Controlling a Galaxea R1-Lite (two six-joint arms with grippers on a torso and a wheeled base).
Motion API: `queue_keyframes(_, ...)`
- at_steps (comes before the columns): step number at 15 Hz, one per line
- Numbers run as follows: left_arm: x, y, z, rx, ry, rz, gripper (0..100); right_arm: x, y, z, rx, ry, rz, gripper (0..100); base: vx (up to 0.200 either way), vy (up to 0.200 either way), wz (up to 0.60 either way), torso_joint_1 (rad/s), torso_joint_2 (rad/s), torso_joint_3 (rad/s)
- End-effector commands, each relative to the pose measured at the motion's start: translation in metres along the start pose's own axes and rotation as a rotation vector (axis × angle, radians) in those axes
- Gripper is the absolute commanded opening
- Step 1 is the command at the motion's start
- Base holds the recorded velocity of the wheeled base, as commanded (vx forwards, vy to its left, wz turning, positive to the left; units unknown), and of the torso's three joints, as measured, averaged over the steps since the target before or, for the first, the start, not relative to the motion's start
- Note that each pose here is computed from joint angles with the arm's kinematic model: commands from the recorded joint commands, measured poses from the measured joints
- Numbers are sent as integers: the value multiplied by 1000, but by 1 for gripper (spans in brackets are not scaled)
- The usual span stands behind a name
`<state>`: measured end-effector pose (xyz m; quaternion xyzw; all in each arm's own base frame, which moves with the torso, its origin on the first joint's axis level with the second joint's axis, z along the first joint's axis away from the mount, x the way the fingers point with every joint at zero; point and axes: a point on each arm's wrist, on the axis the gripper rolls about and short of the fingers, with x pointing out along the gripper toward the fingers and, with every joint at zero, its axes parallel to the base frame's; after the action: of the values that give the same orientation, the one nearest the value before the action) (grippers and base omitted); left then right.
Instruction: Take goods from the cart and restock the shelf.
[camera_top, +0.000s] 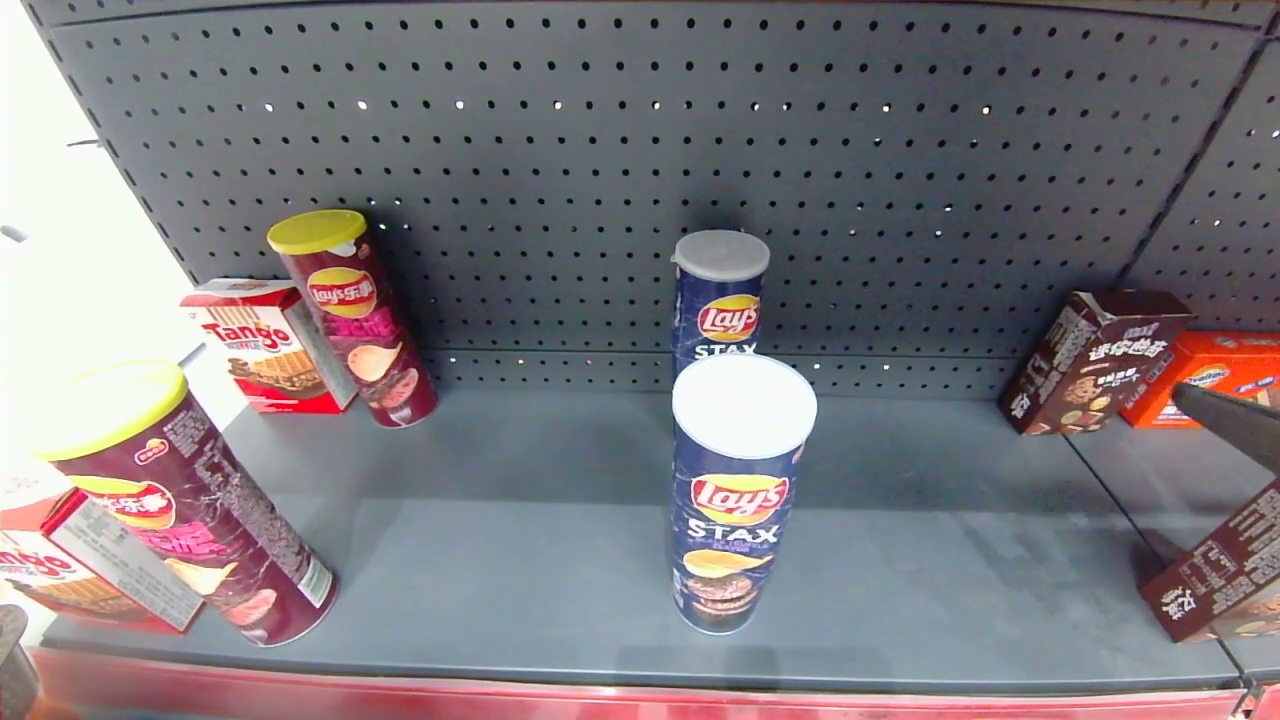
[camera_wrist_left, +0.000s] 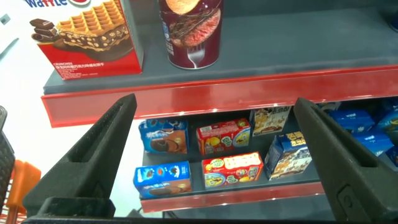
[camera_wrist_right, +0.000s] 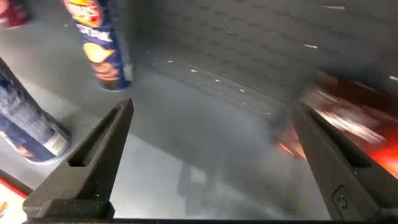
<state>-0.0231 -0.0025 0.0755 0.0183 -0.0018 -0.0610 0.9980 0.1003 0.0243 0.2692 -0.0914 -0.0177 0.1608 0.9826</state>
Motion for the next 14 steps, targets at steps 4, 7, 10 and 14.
queue_keyframes(4,0,0,0,0,1,-1,100,-117,28,-80,-11,-79,-118,100,0,0,0,0,0,0)
queue_keyframes(7,0,0,0,0,1,-1,100,-137,41,-130,38,-47,-138,100,0,0,0,0,0,0)
queue_keyframes(10,0,0,0,0,1,-1,100,-121,45,-165,78,-18,-134,100,0,0,0,0,0,0)
queue_keyframes(14,0,0,0,-1,1,1,100,-119,44,-181,136,73,-240,100,0,0,0,0,0,0)
